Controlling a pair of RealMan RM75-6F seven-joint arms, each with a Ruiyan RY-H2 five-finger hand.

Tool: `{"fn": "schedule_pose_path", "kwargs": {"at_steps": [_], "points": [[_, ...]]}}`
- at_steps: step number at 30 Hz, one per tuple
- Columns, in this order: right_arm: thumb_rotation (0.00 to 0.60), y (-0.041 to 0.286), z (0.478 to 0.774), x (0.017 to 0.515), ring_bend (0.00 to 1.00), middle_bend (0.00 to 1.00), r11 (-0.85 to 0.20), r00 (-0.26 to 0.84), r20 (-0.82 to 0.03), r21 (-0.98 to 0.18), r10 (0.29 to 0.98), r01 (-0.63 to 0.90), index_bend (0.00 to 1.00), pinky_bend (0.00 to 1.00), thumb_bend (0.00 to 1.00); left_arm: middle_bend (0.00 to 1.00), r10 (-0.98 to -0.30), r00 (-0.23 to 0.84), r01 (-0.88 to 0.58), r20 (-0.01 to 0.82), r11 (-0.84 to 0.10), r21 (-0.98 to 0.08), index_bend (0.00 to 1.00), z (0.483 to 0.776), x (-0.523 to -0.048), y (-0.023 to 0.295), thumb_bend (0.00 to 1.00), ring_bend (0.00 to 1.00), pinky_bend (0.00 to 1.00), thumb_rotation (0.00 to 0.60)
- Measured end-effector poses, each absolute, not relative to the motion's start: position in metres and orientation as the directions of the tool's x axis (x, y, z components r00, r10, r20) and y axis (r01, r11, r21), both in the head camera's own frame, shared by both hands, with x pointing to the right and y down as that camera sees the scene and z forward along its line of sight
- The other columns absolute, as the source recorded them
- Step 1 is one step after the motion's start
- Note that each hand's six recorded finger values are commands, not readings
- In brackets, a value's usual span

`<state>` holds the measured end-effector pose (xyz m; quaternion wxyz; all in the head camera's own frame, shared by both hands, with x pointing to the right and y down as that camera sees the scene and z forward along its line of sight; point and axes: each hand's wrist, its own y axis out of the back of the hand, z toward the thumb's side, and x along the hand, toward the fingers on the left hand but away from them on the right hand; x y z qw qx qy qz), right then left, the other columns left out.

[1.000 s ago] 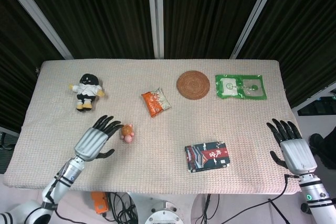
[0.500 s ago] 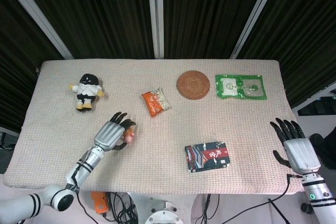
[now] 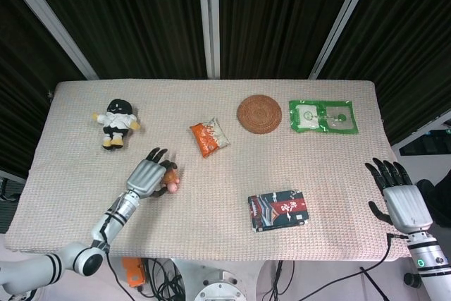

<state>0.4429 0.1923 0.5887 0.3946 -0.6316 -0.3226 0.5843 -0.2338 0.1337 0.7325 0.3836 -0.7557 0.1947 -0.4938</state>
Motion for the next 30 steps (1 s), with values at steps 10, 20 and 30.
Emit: {"fn": "schedule_pose_path", "kwargs": {"at_steps": [10,20,30], "points": [[0.600,0.192,0.590,0.446,0.00,0.00,-0.485,0.102,-0.488,-0.873,0.867,-0.052,0.00,0.00,0.26,0.71,-0.687,0.440,0.080,0.578,-0.612,-0.787,0.73,0.738,-0.232,0.134,0.38,0.32,0.13,0.600],[0.600,0.191,0.588,0.446,0.00,0.00,-0.480,0.101,-0.483,-0.876,0.870,-0.053,0.00,0.00,0.26,0.56,-0.686,0.458,0.068,0.566,-0.607,-0.792,0.50,0.737,-0.231,0.136,0.32,0.25,0.18,0.600],[0.600,0.191,0.588,0.447,0.00,0.00,-0.483,0.095,-0.486,-0.874,0.869,-0.056,0.00,0.00,0.26,0.21,-0.679,0.483,0.055,0.553,-0.607,-0.793,0.28,0.722,-0.231,0.135,0.30,0.03,0.14,0.600]]}}
